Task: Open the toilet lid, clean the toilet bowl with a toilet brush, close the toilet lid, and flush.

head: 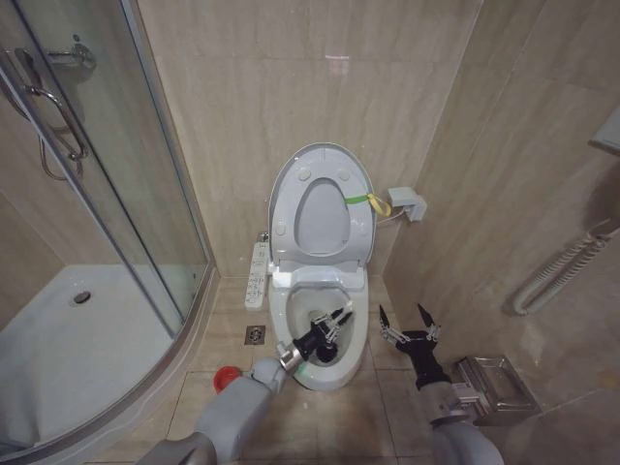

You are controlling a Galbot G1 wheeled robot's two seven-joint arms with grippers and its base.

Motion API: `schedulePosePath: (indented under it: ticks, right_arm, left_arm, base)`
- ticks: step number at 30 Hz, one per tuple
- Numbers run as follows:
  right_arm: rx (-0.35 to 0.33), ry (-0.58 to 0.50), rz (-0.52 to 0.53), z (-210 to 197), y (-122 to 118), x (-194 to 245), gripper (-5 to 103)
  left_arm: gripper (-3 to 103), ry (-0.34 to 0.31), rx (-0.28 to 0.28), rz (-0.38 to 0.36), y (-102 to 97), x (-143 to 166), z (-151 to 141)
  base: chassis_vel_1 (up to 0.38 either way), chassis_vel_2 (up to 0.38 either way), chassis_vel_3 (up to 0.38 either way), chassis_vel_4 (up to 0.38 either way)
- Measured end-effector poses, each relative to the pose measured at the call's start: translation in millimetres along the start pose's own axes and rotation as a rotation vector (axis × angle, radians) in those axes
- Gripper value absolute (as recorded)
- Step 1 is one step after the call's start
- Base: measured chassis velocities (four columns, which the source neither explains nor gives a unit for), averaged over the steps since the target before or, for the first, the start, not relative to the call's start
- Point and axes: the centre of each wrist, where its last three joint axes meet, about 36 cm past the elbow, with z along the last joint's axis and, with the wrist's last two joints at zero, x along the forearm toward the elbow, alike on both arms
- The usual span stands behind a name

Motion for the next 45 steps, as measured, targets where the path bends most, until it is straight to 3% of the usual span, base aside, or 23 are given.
schedulePosePath:
  ticks: [6,11,17,21,27,30,33,38,45]
  right_arm:
    - [0.0,0.0,0.0,0.0,0.0,0.0,100]
    - [0.0,0.0,0.0,0.0,0.0,0.0,100]
    - [0.0,0.0,0.0,0.0,0.0,0.0,100]
    - [0.0,0.0,0.0,0.0,0.0,0.0,100]
    - [0.0,0.0,0.0,0.0,0.0,0.0,100]
    - [0.0,0.0,0.0,0.0,0.0,0.0,100]
    - [0.0,0.0,0.0,0.0,0.0,0.0,100]
    - [0.0,0.0,0.0,0.0,0.0,0.0,100]
    - [0.0,0.0,0.0,0.0,0.0,0.0,100]
  left_arm:
    - [19,-0.038,-0.018,-0.003,8.1,-7.8,-12.1]
    - [19,-0.098,0.005,0.024,-13.1,-27.3,-20.7]
    - [19,-0.05,0.01,0.019,-9.1,-22.5,-9.1]
    - [19,0.011,-0.013,-0.024,12.5,-8.6,-1.5]
    - [19,-0.02,-0.028,-0.04,22.6,-12.7,-11.6]
    - [19,-0.085,-0.014,-0.008,8.6,-26.5,-22.4]
    - [19,-0.097,0.006,0.011,-4.3,-29.9,-21.1]
    - [19,-0.046,0.03,0.03,-14.0,-17.7,-4.4]
    - [19,0.01,0.025,-0.024,5.6,3.0,5.1]
  base:
    - [0.0,0.0,0.0,0.0]
    - [0.0,0.0,0.0,0.0]
    - [0.0,0.0,0.0,0.0]
    - [0.0,0.0,0.0,0.0]
    - [0.0,0.0,0.0,0.0]
    - [0.0,0.0,0.0,0.0]
    - [0.0,0.0,0.0,0.0]
    - [0.0,0.0,0.0,0.0]
    - [0.0,0.0,0.0,0.0]
